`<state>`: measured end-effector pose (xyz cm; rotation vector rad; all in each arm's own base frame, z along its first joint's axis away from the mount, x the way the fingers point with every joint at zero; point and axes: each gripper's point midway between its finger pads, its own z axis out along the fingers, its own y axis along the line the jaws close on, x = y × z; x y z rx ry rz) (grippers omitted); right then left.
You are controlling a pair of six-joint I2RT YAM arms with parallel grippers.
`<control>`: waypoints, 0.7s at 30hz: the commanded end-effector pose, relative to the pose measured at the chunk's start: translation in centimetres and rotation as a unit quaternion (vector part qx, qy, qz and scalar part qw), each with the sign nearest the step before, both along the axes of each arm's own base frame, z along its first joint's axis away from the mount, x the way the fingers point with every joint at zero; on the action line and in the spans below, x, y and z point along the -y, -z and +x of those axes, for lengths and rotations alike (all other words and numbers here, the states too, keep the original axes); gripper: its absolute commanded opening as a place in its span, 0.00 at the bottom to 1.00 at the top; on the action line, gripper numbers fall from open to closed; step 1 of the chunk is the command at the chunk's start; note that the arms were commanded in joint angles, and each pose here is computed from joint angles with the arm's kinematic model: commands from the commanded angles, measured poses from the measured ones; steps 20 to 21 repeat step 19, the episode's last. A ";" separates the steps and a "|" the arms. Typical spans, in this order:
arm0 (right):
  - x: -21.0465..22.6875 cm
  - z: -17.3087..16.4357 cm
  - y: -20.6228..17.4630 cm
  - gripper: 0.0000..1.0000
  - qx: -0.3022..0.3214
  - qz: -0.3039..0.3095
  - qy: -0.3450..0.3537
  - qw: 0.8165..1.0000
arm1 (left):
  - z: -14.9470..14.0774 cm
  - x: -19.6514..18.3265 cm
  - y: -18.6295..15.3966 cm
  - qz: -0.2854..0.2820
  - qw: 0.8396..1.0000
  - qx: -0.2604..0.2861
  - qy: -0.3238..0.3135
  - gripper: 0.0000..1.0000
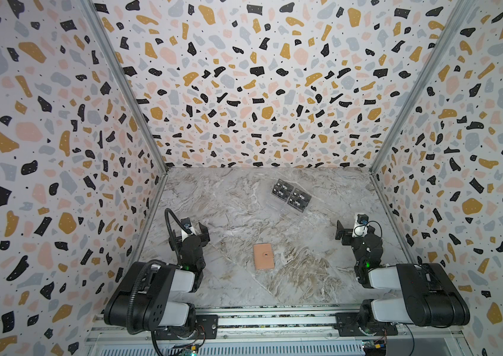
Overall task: Insert credit cards into a card holder
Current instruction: Reset both arms
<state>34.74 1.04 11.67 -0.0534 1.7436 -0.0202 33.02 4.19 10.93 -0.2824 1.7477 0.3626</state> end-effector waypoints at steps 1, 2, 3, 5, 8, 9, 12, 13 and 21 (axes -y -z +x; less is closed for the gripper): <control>-0.6 1.3 -1.1 0.99 0.028 0.000 -0.021 0.999 | 0.5 -0.6 -2.5 -0.016 0.998 0.052 -0.022 1.00; -0.7 1.5 -1.5 0.99 0.044 0.000 -0.022 0.999 | 0.3 -0.9 -2.6 -0.017 0.998 0.057 -0.029 1.00; -0.6 1.6 -1.5 0.99 0.041 0.001 -0.021 0.999 | 0.3 -0.9 -2.7 -0.016 0.998 0.060 -0.030 1.00; -0.7 1.8 -0.7 0.99 0.016 0.000 -0.025 1.000 | 0.1 -0.9 -2.7 -0.018 0.998 0.060 -0.028 1.00; -0.8 2.0 -0.5 0.99 0.010 -0.003 -0.027 1.000 | 0.2 -0.9 -2.8 -0.017 0.998 0.061 -0.028 1.00; -0.9 2.1 -0.6 0.99 0.011 -0.004 -0.027 1.000 | 0.2 -0.9 -2.8 -0.017 0.998 0.061 -0.028 1.00; -1.0 2.2 -0.5 0.99 0.008 -0.010 -0.023 1.000 | 0.3 -0.8 -2.7 -0.017 0.998 0.060 -0.028 1.00; -1.1 2.3 -0.5 0.99 0.007 -0.014 -0.021 1.000 | 0.4 -0.8 -2.6 -0.015 0.998 0.056 -0.028 1.00; -1.1 2.3 -0.5 0.99 0.007 -0.016 -0.018 1.000 | 0.2 -0.8 -2.8 -0.017 0.998 0.061 -0.027 1.00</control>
